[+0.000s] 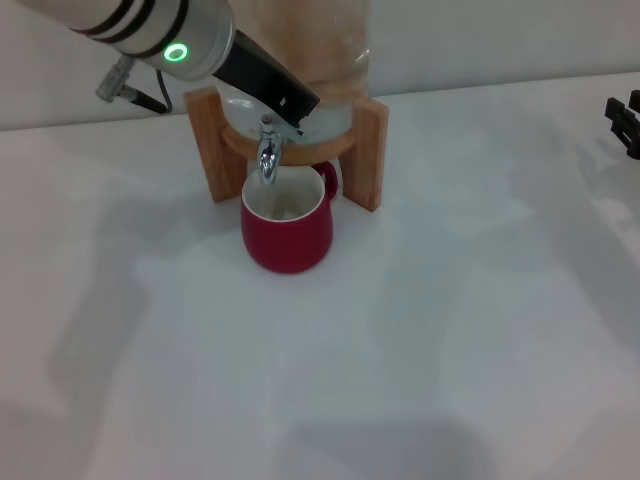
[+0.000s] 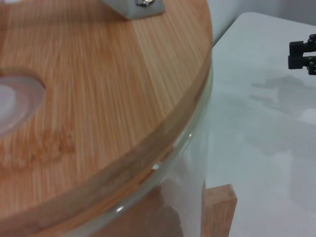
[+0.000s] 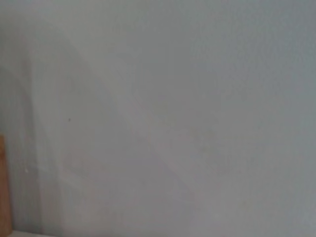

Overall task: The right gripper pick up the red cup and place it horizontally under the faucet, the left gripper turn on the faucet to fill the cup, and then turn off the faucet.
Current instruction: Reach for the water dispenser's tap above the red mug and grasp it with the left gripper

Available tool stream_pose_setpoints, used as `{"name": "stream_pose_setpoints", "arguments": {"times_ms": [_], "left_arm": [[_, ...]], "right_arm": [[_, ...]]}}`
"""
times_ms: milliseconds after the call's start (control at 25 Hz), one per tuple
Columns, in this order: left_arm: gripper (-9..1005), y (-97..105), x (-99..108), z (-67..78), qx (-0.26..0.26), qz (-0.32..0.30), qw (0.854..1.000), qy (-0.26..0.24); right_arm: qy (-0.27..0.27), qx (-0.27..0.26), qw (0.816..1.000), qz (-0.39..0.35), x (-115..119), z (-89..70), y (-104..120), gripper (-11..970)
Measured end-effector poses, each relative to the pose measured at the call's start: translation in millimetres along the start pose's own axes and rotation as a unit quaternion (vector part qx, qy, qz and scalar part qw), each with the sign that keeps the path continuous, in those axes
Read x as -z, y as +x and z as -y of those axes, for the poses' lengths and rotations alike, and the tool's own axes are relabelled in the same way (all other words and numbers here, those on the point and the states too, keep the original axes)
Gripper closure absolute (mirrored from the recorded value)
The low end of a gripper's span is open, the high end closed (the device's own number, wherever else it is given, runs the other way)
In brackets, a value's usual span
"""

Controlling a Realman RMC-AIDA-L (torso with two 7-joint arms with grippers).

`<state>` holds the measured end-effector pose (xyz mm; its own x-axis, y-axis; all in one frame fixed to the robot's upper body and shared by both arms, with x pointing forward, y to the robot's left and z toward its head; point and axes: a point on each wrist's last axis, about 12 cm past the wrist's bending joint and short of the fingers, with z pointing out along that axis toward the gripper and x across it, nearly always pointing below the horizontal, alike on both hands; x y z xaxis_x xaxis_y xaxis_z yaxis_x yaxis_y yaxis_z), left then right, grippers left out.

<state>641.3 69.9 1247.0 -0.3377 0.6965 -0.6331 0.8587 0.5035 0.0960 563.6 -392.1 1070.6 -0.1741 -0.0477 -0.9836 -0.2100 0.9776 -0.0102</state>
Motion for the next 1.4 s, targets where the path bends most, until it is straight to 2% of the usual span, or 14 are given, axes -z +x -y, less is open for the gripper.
{"name": "stream_pose_setpoints", "arguments": {"times_ms": [1400], "left_arm": [[954,5.9,-1.1,11.5,0.003,-0.023,0.999,0.037]], "right_arm": [[0.004,0.001,1.0,-0.004,-4.0,0.8,-1.1,654]]}}
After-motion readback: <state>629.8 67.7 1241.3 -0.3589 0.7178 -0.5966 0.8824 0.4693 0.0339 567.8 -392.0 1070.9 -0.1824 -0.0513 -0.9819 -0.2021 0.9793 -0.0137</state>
